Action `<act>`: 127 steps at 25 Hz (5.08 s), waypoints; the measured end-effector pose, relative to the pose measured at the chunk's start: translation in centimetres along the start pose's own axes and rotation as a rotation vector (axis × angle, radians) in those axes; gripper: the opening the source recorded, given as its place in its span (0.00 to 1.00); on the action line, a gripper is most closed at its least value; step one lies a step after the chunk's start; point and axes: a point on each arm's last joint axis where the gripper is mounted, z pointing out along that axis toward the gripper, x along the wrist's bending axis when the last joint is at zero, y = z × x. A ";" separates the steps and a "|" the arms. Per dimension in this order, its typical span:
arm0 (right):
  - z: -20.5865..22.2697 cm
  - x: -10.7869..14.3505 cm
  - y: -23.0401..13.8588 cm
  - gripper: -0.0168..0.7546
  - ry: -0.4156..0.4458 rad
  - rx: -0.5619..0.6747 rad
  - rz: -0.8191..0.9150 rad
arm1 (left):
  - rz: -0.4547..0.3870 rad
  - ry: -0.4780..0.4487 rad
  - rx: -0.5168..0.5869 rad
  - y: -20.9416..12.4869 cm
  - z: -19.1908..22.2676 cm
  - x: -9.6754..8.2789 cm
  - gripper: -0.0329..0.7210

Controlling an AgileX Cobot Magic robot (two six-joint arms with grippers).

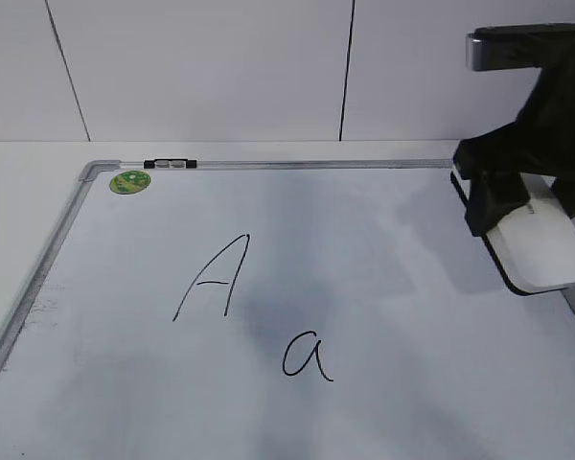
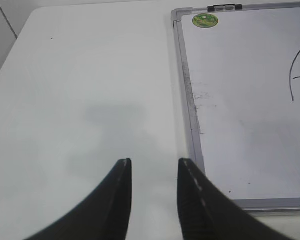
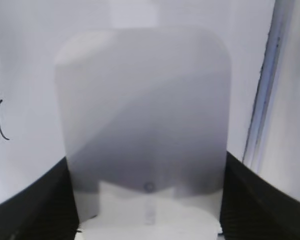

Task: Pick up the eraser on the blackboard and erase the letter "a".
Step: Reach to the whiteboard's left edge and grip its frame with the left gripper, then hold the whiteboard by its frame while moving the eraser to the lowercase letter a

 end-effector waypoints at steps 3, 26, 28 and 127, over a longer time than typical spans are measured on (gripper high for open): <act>0.6 1.0 0.7 0.73 0.011 0.013 -0.037 | 0.000 0.000 0.000 0.0 0.0 0.0 0.35; 3.5 8.5 3.5 0.73 0.050 0.048 -0.235 | 0.000 0.000 0.000 0.0 0.0 0.0 0.36; 3.5 8.5 3.5 0.73 0.050 0.048 -0.235 | 0.000 0.000 -0.003 0.0 0.0 0.0 0.36; 3.5 8.8 3.4 0.73 0.084 0.058 -0.262 | -0.181 -0.155 1.065 7.9 38.5 -1.3 0.35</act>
